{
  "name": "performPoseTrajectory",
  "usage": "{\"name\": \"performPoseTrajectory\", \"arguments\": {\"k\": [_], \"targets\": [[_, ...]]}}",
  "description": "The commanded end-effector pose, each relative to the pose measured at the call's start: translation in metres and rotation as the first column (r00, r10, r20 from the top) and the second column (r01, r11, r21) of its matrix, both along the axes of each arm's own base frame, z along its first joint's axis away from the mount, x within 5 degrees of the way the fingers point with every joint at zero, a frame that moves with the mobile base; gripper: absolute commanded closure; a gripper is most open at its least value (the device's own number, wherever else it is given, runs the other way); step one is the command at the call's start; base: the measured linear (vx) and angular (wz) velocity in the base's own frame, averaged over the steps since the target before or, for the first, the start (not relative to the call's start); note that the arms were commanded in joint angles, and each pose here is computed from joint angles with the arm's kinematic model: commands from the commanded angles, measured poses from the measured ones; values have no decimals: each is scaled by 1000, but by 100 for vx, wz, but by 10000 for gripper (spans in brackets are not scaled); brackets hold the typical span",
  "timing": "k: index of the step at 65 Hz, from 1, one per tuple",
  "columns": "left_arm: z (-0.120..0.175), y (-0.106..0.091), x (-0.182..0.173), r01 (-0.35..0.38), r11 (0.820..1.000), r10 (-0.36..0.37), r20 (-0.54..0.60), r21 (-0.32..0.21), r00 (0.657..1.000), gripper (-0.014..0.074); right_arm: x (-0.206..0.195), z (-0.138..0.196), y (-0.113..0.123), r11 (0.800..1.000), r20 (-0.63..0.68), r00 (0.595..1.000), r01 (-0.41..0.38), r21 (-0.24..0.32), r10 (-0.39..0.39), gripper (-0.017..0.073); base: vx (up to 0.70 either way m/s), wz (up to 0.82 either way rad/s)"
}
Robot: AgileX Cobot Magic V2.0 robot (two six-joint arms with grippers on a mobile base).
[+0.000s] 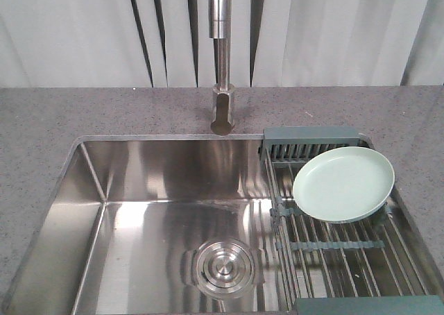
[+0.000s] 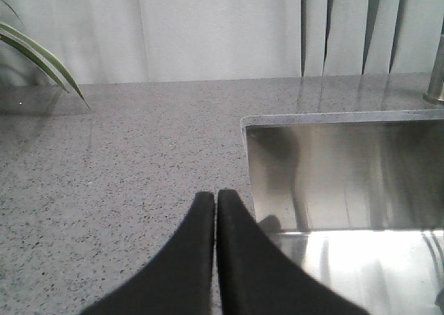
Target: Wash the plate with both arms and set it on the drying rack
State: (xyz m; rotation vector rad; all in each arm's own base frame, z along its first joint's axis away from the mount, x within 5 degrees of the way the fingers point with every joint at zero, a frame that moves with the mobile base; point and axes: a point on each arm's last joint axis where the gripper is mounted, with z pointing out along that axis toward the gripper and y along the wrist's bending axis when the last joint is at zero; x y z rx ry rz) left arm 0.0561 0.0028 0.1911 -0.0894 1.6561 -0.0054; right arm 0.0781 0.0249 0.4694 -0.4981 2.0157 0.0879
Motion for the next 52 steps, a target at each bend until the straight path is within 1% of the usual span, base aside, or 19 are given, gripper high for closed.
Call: {"name": "performPoseTrajectory", "arguments": {"k": [1, 33, 43, 49, 52], "targets": [[0, 0, 0, -1, 1000, 1, 62, -5, 998, 600, 2, 12, 0, 1000, 83, 996, 12, 18, -14, 566, 0, 0], [0, 0, 0, -1, 1000, 1, 62, -5, 998, 600, 4, 11, 0, 1000, 76, 997, 14, 14, -15, 566, 0, 0], [0, 0, 0, -1, 1000, 1, 62, -5, 998, 600, -3, 13, -1, 1000, 97, 995, 13, 17, -15, 566, 0, 0], [0, 0, 0, -1, 1000, 1, 62, -5, 998, 600, -5, 11, 1, 1000, 111, 994, -12, 20, 10, 566, 0, 0], [0, 0, 0, -1, 1000, 1, 62, -5, 998, 600, -2, 4, 2, 999, 118, 993, -22, 23, 19, 566, 0, 0]]}}
